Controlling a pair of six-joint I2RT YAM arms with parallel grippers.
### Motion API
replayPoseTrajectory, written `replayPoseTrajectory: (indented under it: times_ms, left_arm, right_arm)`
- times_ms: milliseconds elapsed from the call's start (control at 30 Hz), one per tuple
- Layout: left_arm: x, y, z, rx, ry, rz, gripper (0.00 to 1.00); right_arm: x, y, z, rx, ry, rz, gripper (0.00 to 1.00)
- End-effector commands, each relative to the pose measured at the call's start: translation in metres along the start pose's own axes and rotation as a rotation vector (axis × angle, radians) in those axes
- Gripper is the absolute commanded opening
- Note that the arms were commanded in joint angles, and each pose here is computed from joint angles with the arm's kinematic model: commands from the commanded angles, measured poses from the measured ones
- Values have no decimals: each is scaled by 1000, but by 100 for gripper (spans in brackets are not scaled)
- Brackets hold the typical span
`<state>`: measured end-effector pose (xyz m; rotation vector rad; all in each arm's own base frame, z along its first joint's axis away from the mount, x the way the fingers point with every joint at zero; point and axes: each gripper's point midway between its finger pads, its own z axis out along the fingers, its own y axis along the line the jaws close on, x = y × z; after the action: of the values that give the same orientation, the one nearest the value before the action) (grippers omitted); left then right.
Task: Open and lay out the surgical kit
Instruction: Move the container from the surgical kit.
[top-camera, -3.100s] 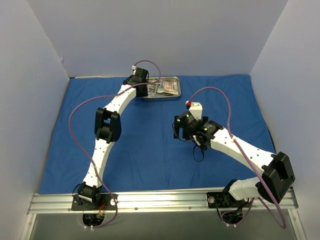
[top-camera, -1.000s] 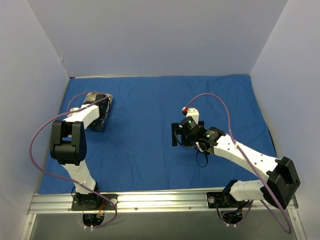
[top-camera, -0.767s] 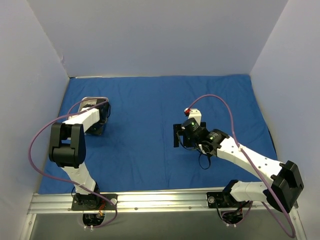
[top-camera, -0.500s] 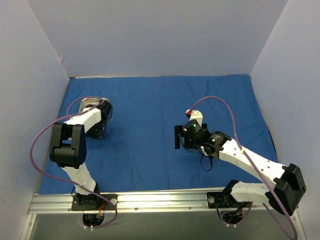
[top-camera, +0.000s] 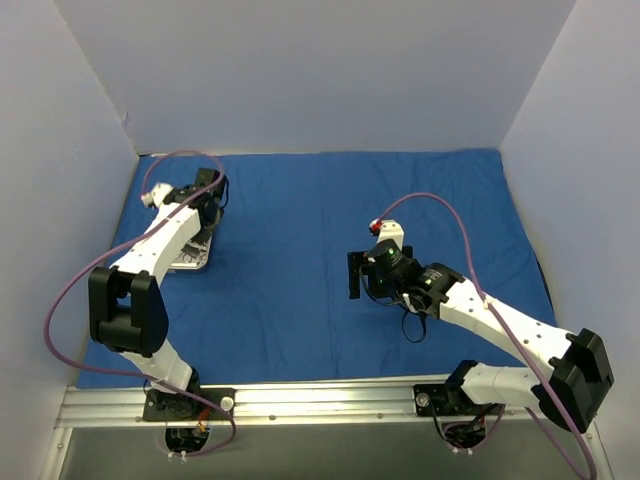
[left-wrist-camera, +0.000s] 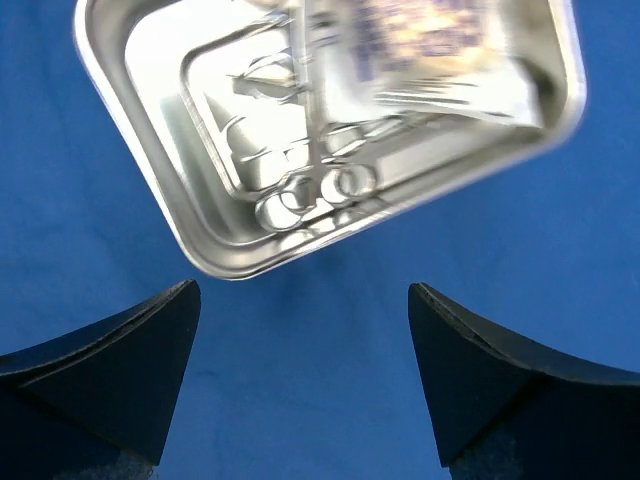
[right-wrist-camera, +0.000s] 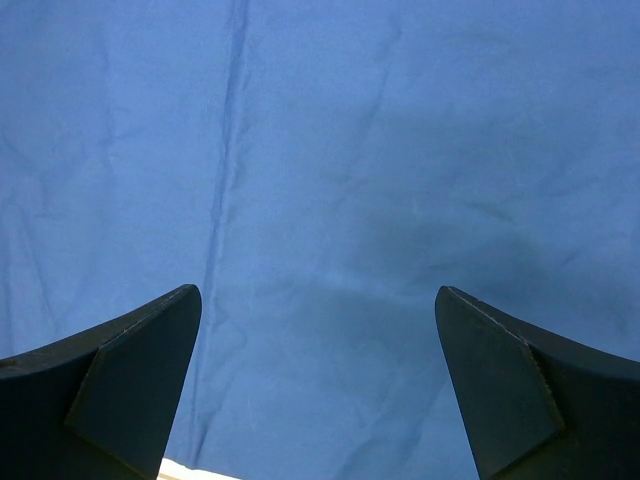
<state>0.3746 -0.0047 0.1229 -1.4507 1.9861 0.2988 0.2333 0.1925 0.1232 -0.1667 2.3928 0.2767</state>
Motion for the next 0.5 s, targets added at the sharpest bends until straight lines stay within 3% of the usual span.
replayPoseTrajectory:
  times_ms: [0,167,300,467]
  left_arm:
    - [-45,-30,-34,204,-93,314,94]
    - [-79,-52,-38,384,-171,522,94]
    - [-96,-80,-37,593,-195,778,94]
    - [-124,-89,-6,661,-170,832,98]
  right_arm:
    - [-11,9,-1,-24,-21,-36,98]
    - [-12,16,6,-44,-17,-55,98]
    - [-13,22,13,-62,-7,-64,98]
    - [-13,30,21,-79,9,-75,98]
